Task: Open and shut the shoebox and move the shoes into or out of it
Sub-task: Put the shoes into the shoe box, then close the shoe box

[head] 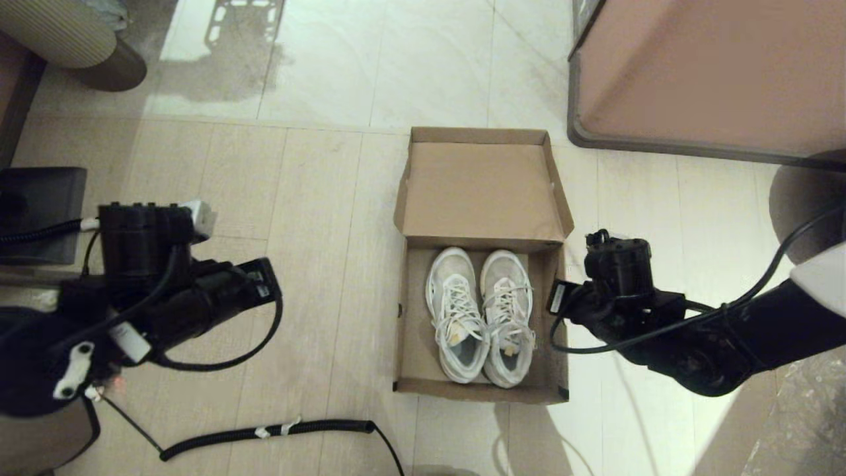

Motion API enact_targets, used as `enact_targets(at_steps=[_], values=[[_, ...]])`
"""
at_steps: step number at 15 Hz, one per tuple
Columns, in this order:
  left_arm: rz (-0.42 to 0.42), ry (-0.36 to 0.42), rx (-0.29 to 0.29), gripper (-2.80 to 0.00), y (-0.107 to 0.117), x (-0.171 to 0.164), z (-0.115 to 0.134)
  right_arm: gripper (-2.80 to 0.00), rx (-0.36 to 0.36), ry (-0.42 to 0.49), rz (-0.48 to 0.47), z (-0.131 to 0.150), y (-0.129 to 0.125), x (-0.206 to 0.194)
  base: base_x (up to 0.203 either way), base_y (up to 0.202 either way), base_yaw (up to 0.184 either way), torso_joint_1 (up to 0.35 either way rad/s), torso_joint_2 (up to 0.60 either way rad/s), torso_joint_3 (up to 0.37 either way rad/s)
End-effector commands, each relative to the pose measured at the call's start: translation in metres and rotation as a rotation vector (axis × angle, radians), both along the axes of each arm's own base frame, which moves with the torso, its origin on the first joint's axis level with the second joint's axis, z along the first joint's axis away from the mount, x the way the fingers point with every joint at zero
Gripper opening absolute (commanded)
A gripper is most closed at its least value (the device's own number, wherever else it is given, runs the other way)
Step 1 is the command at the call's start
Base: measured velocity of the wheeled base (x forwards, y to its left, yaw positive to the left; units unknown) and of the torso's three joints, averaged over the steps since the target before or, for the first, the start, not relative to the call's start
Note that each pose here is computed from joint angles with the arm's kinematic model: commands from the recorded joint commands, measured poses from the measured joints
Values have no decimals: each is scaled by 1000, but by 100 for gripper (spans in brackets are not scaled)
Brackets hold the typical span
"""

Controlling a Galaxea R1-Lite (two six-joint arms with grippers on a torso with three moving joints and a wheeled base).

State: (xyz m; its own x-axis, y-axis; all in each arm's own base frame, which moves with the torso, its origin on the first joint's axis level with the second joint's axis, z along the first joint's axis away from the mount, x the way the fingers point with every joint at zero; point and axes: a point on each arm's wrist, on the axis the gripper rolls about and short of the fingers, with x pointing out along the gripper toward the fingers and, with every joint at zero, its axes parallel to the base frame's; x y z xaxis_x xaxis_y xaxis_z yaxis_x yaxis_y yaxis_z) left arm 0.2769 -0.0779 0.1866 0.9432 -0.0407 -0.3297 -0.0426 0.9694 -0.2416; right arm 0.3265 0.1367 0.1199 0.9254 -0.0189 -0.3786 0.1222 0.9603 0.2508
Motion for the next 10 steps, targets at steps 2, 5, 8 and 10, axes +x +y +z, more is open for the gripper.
enact_targets(at_steps=[2, 5, 8, 10], values=[[-40, 24, -65, -280, -28, 60, -22, -280, 109, 3, 47, 38, -59, 17, 0, 0, 0, 0, 0, 0], [-92, -14, -157, -280, -49, 118, -38, -280, 194, 1, 73, 58, -103, 55, 0, 0, 0, 0, 0, 0], [-115, -132, -229, -280, -68, 174, -50, -280, 324, 3, 28, 42, -132, 107, 0, 0, 0, 0, 0, 0], [-119, -223, -287, -280, -77, 203, -49, -280, 464, 33, 21, 37, -139, 133, 0, 0, 0, 0, 0, 0]])
